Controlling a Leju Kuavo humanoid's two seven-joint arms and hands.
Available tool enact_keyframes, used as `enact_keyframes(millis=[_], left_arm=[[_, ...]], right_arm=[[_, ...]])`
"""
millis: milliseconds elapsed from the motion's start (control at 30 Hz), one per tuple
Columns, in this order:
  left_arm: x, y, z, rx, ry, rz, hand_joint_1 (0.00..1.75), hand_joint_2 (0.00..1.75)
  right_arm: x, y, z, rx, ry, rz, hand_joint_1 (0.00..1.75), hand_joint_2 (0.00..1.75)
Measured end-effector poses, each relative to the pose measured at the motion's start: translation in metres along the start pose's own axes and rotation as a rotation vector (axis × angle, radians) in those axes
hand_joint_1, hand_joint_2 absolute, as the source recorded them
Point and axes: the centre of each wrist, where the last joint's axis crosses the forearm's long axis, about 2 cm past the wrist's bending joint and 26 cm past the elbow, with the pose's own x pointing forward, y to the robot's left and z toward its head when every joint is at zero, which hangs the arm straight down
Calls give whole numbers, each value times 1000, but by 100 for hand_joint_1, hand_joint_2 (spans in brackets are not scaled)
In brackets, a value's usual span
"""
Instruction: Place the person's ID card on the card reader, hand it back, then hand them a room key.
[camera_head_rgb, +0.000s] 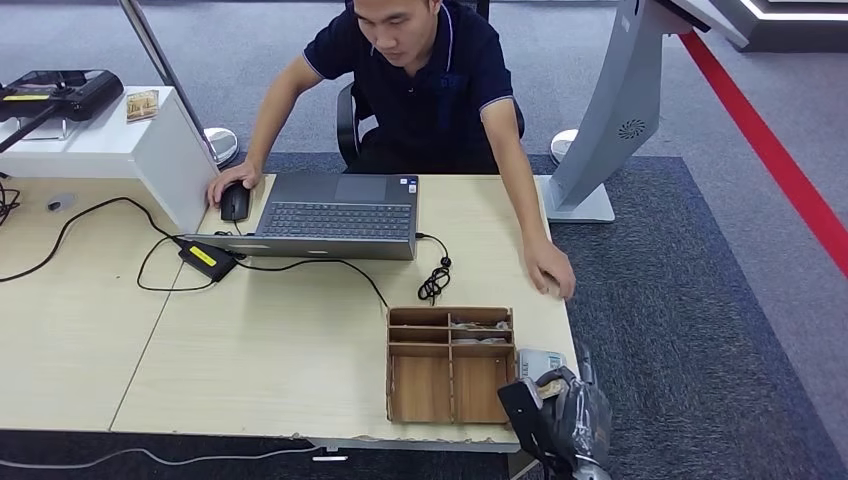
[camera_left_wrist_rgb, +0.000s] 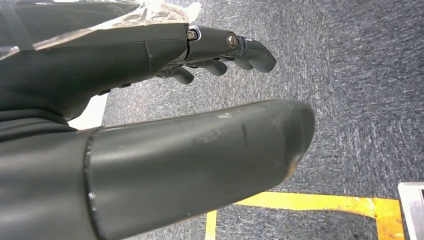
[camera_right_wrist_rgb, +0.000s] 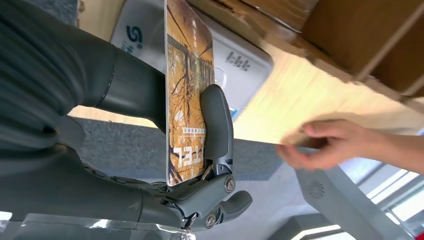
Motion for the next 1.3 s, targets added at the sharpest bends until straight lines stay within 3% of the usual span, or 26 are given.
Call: enact_keyframes(millis=[733,1300], left_arm=[[0,-2,1,2,-23,-42,0,0],[2,-1,1,0,-46,-70,0,0]], right_arm=[[61,-20,-28,-154,-217,-121,175,175],[94,-19,-35,-193,-287,-223,175,175]])
